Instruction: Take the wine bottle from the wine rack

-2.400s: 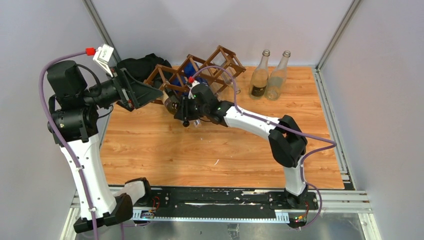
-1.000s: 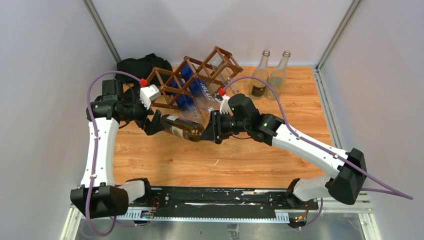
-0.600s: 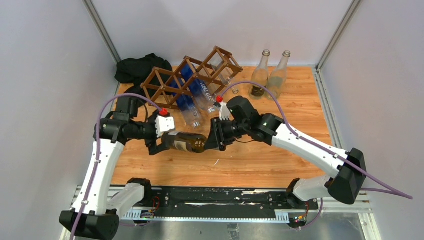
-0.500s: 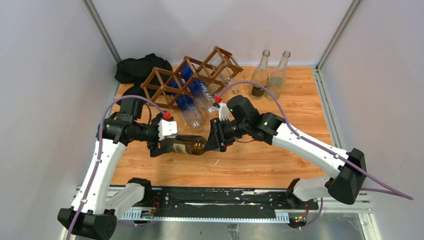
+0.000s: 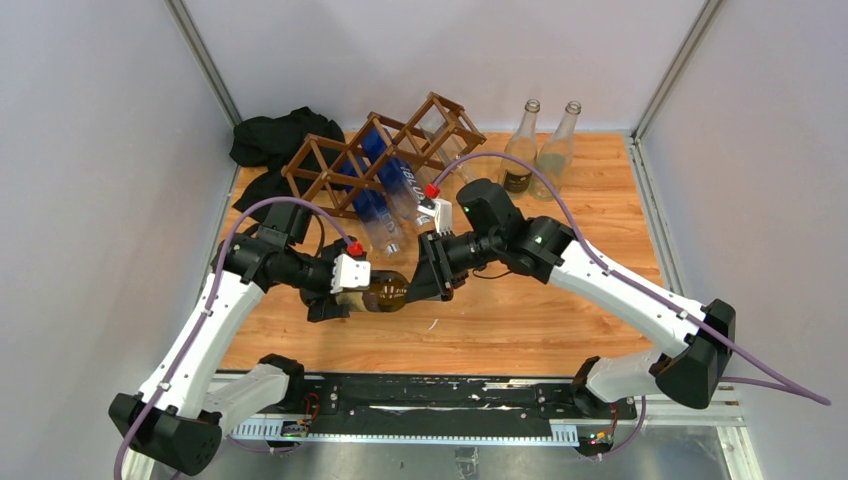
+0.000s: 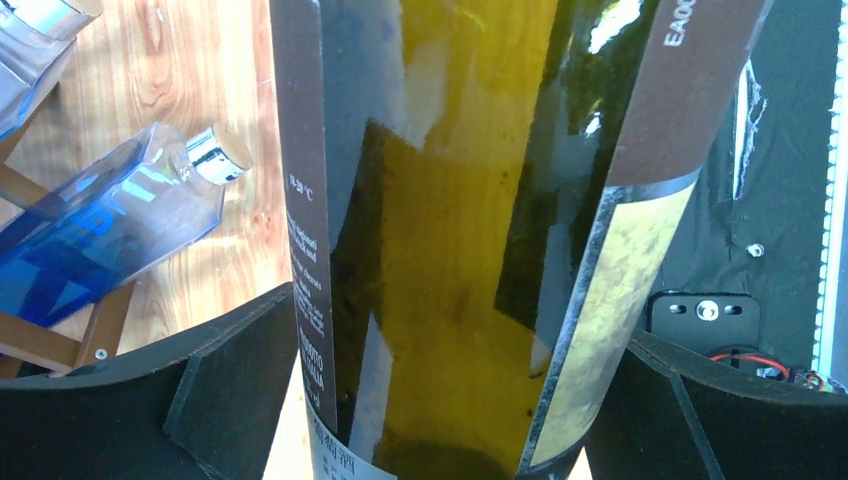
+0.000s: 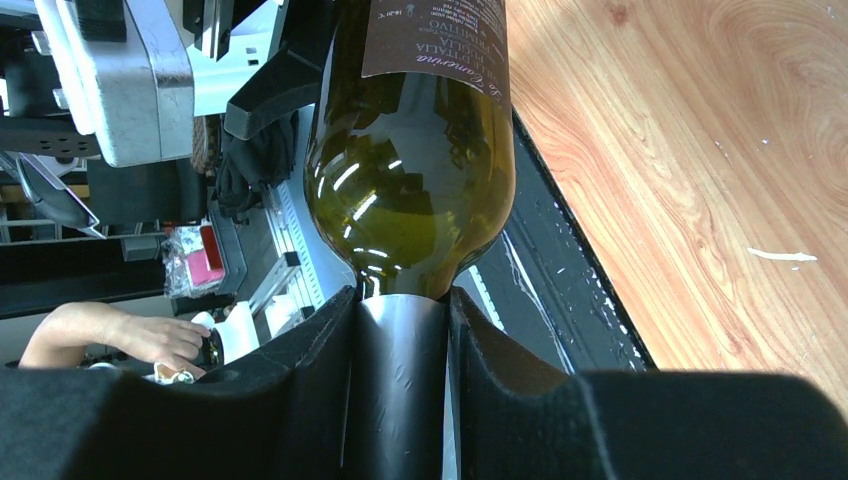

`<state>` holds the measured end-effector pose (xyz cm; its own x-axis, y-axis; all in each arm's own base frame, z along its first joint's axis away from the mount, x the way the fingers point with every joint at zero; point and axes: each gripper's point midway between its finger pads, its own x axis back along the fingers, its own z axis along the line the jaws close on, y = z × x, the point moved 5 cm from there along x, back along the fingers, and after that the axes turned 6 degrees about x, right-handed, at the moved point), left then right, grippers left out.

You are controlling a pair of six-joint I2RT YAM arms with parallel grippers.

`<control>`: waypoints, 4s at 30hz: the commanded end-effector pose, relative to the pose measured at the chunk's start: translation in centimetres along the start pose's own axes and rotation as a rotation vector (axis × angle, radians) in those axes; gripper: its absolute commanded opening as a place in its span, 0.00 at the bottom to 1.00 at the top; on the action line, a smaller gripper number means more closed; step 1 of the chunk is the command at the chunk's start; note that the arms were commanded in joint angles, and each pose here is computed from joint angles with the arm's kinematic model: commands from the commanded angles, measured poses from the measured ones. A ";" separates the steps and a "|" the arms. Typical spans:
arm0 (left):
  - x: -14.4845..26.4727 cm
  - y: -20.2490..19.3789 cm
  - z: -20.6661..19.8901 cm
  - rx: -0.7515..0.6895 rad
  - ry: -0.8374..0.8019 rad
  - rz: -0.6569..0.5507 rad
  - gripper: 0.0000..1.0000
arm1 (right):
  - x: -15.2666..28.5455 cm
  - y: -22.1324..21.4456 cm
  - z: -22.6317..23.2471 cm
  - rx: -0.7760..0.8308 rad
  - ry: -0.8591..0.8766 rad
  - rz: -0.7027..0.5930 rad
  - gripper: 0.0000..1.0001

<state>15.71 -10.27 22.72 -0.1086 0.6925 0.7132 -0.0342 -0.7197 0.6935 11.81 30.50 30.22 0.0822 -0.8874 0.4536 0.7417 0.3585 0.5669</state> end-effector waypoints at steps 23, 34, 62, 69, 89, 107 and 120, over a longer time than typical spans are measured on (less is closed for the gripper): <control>3.4 8.6 1.2 0.127 0.182 -0.448 0.00 | 10.0 5.7 4.2 0.279 -0.241 -0.588 0.93; 3.3 11.6 1.0 0.404 0.054 -0.656 0.00 | 9.2 10.2 6.0 0.314 -0.125 -0.786 0.87; 1.4 7.8 -0.4 0.514 0.032 -0.464 1.00 | 6.6 14.6 3.5 0.369 -0.275 -0.842 0.00; 2.4 6.9 1.2 0.539 0.165 -0.329 1.00 | 9.9 11.9 0.6 0.406 -0.534 -0.777 0.00; 5.8 2.9 10.1 0.741 0.535 -0.137 1.00 | 20.5 11.8 -11.9 0.342 -1.147 -0.755 0.00; 4.7 -3.7 20.3 0.637 0.729 0.021 0.91 | 19.9 14.8 -20.8 0.268 -1.219 -0.718 0.00; 5.1 -6.9 23.4 0.591 0.862 0.090 0.75 | 19.1 16.8 -23.1 0.297 -1.209 -0.717 0.00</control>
<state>37.24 -2.38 23.96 -0.7230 0.2690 0.6363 0.4940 -0.4424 0.7484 39.35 12.74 28.14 -0.9115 -0.1513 0.3824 0.3592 0.1600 0.9195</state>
